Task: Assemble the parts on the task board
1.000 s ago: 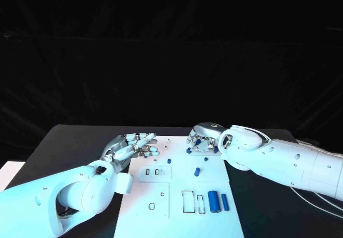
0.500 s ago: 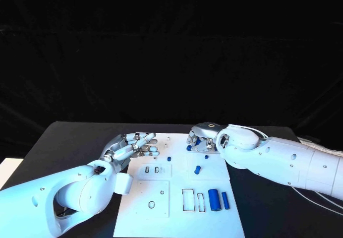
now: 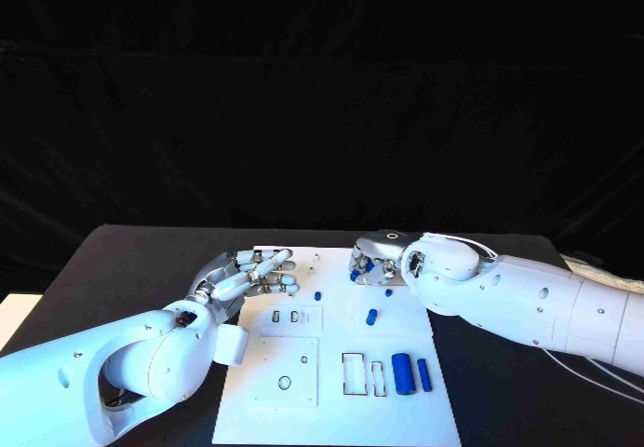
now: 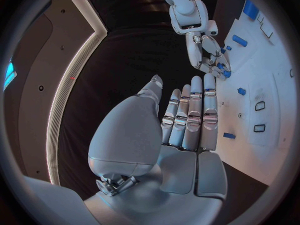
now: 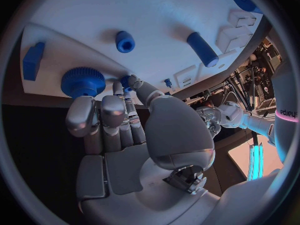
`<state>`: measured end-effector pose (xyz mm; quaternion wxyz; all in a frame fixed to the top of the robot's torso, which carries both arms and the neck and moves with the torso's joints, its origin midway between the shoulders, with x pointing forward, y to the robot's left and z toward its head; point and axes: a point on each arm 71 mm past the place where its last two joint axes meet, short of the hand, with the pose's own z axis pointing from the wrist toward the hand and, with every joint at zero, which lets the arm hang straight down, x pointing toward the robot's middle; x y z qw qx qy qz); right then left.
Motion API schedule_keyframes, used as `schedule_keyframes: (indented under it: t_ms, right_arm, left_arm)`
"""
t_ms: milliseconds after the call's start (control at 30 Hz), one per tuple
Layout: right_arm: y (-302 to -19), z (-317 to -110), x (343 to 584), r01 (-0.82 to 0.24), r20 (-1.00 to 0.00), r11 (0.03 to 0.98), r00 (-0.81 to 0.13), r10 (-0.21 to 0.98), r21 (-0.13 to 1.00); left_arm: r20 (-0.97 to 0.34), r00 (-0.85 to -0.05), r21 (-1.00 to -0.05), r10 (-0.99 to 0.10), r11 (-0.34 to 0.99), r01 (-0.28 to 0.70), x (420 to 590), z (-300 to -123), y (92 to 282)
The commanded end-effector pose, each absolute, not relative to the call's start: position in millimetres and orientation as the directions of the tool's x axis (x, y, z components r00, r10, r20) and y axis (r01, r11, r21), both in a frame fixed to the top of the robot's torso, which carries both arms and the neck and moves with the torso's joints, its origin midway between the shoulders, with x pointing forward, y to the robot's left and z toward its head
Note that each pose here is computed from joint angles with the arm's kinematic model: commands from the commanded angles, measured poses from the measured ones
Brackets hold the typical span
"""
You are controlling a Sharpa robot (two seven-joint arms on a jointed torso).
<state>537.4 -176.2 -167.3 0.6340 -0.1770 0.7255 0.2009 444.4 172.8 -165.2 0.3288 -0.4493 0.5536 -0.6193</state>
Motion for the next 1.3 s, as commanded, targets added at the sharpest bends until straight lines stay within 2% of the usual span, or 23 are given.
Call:
schedule_keyframes:
  t_ms: [33, 367, 533, 667, 1300]
  right_arm:
    - [-175.3, -169.3, 538.5, -0.509, -0.989, 0.86, -0.144, -0.03, 0.048]
    - [-174.3, -164.5, 539.8, -0.502, -0.996, 0.864, -0.084, 0.007, 0.048]
    - [-171.7, -154.9, 535.4, -0.516, -0.995, 0.852, -0.011, 0.101, 0.092]
    - [-170.2, -150.3, 534.5, -0.514, -0.989, 0.849, 0.012, 0.15, 0.122]
    - [-144.4, -149.4, 554.6, -0.47, -0.98, 0.868, 0.035, 0.198, 0.159]
  left_arm:
    - [0.205, -0.404, -0.979, -0.892, -0.182, -0.093, 443.1, -163.3, 169.8]
    - [0.205, -0.406, -0.979, -0.891, -0.182, -0.096, 443.1, -163.2, 169.9]
    - [0.205, -0.406, -0.979, -0.89, -0.181, -0.099, 443.3, -163.4, 170.9]
    - [0.204, -0.404, -0.979, -0.892, -0.18, -0.098, 444.1, -163.7, 172.1]
    - [0.204, -0.401, -0.979, -0.893, -0.18, -0.097, 445.1, -162.9, 174.1]
